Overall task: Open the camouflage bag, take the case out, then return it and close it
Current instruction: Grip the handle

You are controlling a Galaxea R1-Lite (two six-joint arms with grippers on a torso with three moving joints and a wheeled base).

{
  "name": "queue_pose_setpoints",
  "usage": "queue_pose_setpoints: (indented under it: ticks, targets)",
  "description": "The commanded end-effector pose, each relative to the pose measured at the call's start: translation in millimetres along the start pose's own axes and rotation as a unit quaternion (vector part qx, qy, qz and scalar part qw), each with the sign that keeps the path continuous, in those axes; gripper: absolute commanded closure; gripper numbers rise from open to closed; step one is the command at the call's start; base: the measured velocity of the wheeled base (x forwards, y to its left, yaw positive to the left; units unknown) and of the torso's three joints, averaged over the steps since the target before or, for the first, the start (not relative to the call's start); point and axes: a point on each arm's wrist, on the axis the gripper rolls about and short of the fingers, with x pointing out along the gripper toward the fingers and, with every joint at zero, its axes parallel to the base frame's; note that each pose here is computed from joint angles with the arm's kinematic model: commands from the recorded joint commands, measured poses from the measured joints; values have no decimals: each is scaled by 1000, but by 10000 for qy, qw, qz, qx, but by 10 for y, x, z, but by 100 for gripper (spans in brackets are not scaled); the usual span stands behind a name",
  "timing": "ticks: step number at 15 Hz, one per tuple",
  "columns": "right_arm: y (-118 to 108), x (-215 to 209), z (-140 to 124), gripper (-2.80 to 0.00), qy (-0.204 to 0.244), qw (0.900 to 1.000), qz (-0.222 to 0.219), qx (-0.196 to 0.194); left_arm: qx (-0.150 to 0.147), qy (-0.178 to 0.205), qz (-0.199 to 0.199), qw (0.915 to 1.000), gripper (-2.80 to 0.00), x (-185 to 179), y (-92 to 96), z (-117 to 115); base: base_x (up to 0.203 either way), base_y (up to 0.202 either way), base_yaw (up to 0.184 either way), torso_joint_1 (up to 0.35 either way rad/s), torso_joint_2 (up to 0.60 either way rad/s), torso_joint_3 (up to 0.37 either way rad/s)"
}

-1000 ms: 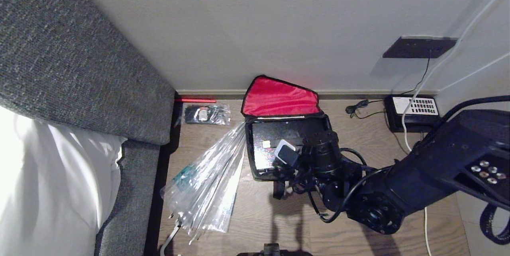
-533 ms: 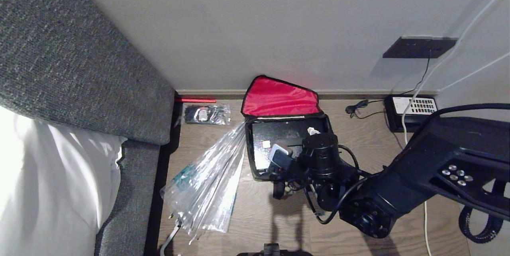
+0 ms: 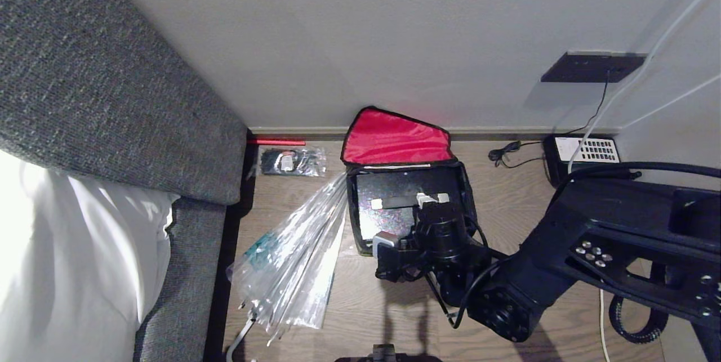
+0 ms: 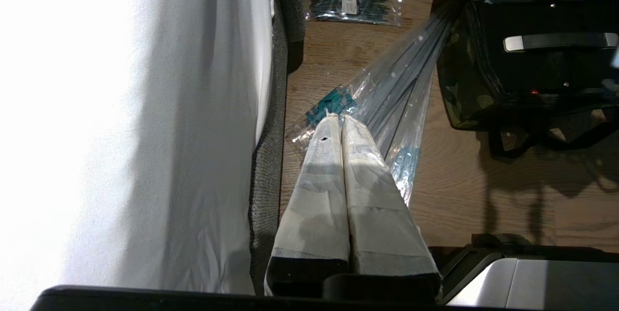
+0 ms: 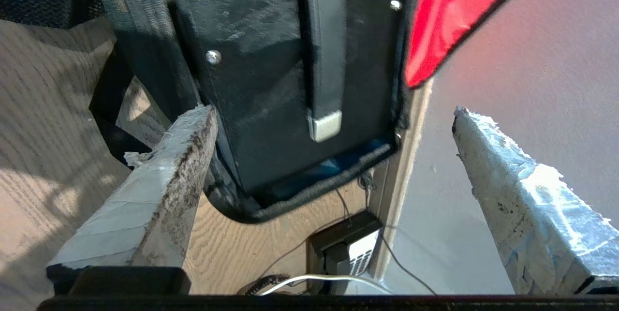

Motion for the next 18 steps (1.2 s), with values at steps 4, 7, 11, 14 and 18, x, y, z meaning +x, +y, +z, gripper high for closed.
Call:
queue_pose_setpoints:
  ticks: [4,7,11,14,18]
  targets:
    - [93,258,33,-280,229,9996,-135,77,2,-4,2,10000,0,0,0,0,0,0,0,0,0,0]
    - [92,328,75,-280,261,9986,-408,229,2,-4,2,10000,0,0,0,0,0,0,0,0,0,0]
    - [117,446,95,-280,284,9980,-500,260,2,-4,2,10000,0,0,0,0,0,0,0,0,0,0]
    - [165,510,53,-280,348,9981,-500,107,2,-4,10,10000,0,0,0,0,0,0,0,0,0,0]
    - [114,708,-24,-280,507,9961,-718,116,2,-4,2,10000,0,0,0,0,0,0,0,0,0,0]
